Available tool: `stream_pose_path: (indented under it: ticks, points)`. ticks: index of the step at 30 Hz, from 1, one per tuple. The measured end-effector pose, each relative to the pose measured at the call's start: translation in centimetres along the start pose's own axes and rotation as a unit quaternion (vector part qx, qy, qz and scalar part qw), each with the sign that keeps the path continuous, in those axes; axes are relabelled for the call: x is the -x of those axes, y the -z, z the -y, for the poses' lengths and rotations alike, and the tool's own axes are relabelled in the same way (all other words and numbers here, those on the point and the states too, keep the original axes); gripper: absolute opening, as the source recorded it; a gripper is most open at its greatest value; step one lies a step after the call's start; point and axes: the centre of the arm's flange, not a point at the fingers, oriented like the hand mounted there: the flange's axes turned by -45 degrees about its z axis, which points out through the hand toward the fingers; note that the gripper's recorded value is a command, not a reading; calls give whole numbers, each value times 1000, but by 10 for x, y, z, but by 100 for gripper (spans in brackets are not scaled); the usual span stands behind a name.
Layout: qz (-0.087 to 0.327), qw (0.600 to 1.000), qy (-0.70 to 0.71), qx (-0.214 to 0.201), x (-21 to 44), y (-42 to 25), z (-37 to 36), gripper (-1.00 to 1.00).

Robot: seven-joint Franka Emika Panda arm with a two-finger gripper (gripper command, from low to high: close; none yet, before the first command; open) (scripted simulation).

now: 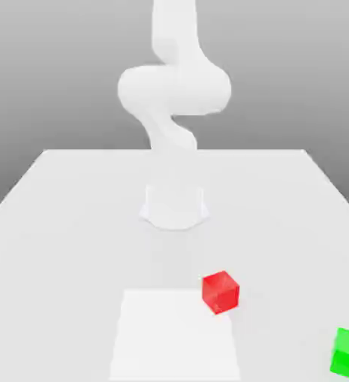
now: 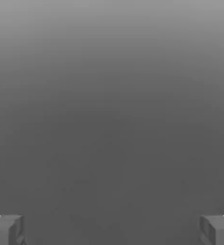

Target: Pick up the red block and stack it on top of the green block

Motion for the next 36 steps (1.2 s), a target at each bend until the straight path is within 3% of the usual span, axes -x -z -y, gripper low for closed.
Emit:
stream_pose_path:
  ticks: [9, 18, 24, 25, 36]
  points:
    - [165, 981, 94, -38, 112, -200, 45, 0]
    - [332, 919, 199, -77, 315, -318, 79, 0]
    - [344, 913, 206, -80, 362, -359, 80, 0]
    - [344, 913, 206, -80, 367, -363, 80, -100]
    - [344, 913, 206, -80, 346, -342, 80, -100]
